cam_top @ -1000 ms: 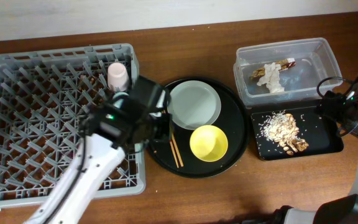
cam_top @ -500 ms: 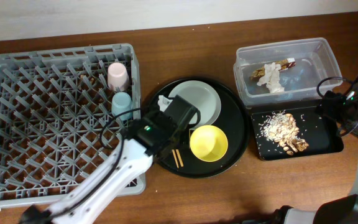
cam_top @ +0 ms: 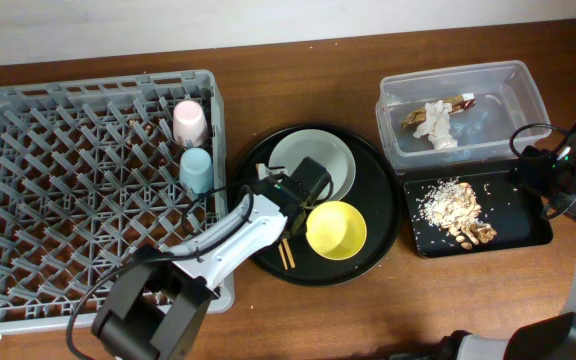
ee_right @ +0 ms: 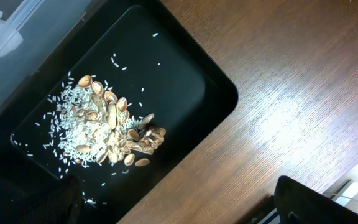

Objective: Sort waste into correct bins and load items into the dishwasher rack
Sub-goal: 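Grasp one chopstick with the left gripper and stand it in the rack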

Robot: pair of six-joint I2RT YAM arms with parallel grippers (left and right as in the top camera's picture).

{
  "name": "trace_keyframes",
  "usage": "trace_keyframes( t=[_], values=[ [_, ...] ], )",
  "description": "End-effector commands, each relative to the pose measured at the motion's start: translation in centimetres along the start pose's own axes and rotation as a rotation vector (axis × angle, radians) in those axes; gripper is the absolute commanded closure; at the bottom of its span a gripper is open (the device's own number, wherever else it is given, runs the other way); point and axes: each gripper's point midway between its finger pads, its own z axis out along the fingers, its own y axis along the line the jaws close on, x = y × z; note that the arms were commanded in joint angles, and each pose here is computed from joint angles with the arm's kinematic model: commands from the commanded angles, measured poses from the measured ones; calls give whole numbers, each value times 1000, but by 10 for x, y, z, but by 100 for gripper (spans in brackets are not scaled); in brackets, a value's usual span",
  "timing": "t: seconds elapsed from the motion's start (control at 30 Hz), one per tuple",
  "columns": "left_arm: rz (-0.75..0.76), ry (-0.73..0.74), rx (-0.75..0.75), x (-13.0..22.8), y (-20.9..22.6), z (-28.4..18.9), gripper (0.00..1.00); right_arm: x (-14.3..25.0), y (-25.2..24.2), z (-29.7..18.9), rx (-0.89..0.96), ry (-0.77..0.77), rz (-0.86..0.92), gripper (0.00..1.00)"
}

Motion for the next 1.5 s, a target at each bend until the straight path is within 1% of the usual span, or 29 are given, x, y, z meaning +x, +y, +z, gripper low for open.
trace_keyframes(
  t=[0.0, 0.13, 0.2, 0.37, 0.6, 0.67, 0.7, 0.73, 0.8, 0.9, 0.93, 1.03, 1.07, 1.13, 1.2, 1.33, 1.4, 1.47],
  values=[
    [-41, -6, -10, -6, 6, 8, 83, -3, -3, -4, 9, -17, 9, 1],
    [-108, -3, -10, -15, 16, 12, 83, -3, -3, -4, 9, -17, 9, 1],
    [-110, 5, 17, -15, 10, 12, 83, -3, -3, -4, 9, -17, 8, 1],
    [-112, 2, 26, -16, 5, 21, 83, -3, -3, -4, 9, -17, 9, 1],
    [-95, 52, -23, -3, 6, 49, 83, -3, -3, -4, 9, -17, 9, 1],
    [-95, 52, -24, -3, 7, 49, 86, -3, -3, -4, 9, -17, 9, 1],
    [-94, 54, -25, -2, 7, 49, 89, -3, -3, -4, 9, -17, 9, 1],
    [-94, 54, -26, -2, 7, 49, 98, -3, -3, -4, 9, -17, 8, 1],
    [-96, 49, -22, -5, 7, 45, 99, -3, -3, -4, 9, -17, 9, 1],
    [-107, -22, -26, -25, 11, 16, 99, -3, -3, -4, 9, -17, 9, 1],
    [-95, -78, -11, -40, 14, -13, 99, -3, -3, -4, 9, -17, 9, 1],
    [46, -202, 81, -68, 18, -91, 99, -3, -3, -4, 9, -17, 8, 1],
    [87, -231, 96, -71, 21, -106, 99, -3, -3, -4, 9, -17, 9, 1],
    [215, -291, 95, -75, 38, -139, 99, -3, -3, -4, 9, -17, 9, 1],
    [206, -290, -18, -77, 83, -148, 99, -3, -3, -4, 9, -17, 9, 1],
    [176, -173, -148, -82, 148, -125, 99, -3, -3, -4, 9, -17, 9, 1],
    [178, -128, -189, -88, 171, -110, 100, -3, -3, -4, 9, -17, 9, 1],
    [142, -69, -210, -91, 188, -89, 100, -3, -3, -4, 9, -17, 8, 1]
  ],
)
